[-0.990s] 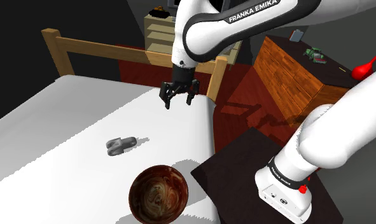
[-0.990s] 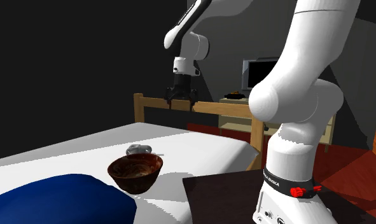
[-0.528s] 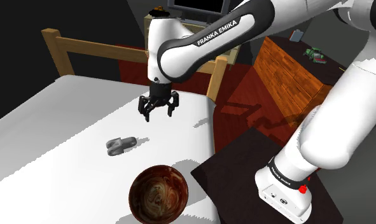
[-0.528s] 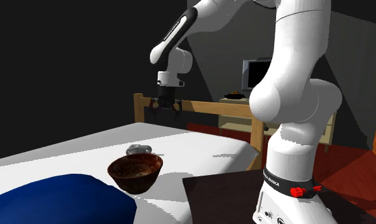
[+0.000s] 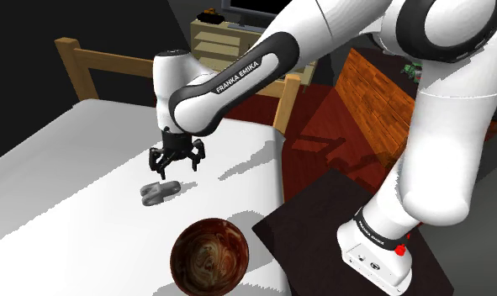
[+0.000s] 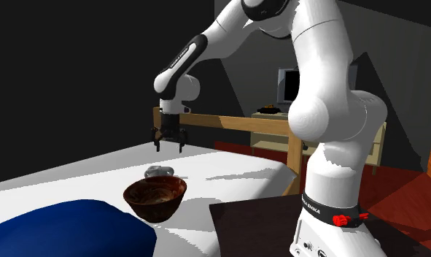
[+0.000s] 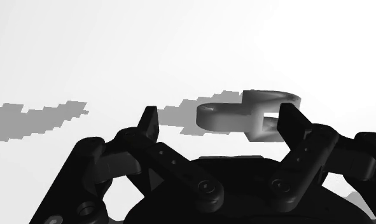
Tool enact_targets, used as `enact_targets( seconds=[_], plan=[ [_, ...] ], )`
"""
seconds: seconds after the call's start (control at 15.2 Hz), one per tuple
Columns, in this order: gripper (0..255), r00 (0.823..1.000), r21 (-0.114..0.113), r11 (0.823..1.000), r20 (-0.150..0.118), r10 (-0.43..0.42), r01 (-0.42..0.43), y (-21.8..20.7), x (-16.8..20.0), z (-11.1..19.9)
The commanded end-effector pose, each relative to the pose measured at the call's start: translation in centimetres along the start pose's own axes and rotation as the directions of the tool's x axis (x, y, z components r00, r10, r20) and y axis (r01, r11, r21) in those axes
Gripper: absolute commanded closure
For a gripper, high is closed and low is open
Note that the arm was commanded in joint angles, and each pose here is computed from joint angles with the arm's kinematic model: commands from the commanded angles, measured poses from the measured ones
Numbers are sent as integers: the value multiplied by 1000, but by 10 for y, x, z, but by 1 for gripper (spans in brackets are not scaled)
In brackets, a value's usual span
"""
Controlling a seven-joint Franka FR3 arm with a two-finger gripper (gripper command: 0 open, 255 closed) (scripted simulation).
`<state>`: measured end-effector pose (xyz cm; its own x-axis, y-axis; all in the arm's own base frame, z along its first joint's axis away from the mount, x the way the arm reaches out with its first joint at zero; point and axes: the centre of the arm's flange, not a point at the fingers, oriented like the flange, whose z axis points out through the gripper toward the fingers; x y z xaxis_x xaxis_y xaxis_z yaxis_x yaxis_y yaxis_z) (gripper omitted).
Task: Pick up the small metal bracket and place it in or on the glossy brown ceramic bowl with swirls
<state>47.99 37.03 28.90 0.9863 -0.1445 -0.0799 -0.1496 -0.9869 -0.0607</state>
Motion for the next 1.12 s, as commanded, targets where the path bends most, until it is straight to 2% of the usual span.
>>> enact_targets(
  seconds=[0.0,0.4,0.92,1.06],
  plan=[
    [0,1000,-3,1000,-1,-1,1,-20,7,15],
    [0,1000,-12,1000,0,-6,6,-81,27,63],
    [0,1000,-12,1000,0,-6,6,-82,27,104],
    [0,1000,-12,1000,0,-6,6,-82,27,104]
  ],
)
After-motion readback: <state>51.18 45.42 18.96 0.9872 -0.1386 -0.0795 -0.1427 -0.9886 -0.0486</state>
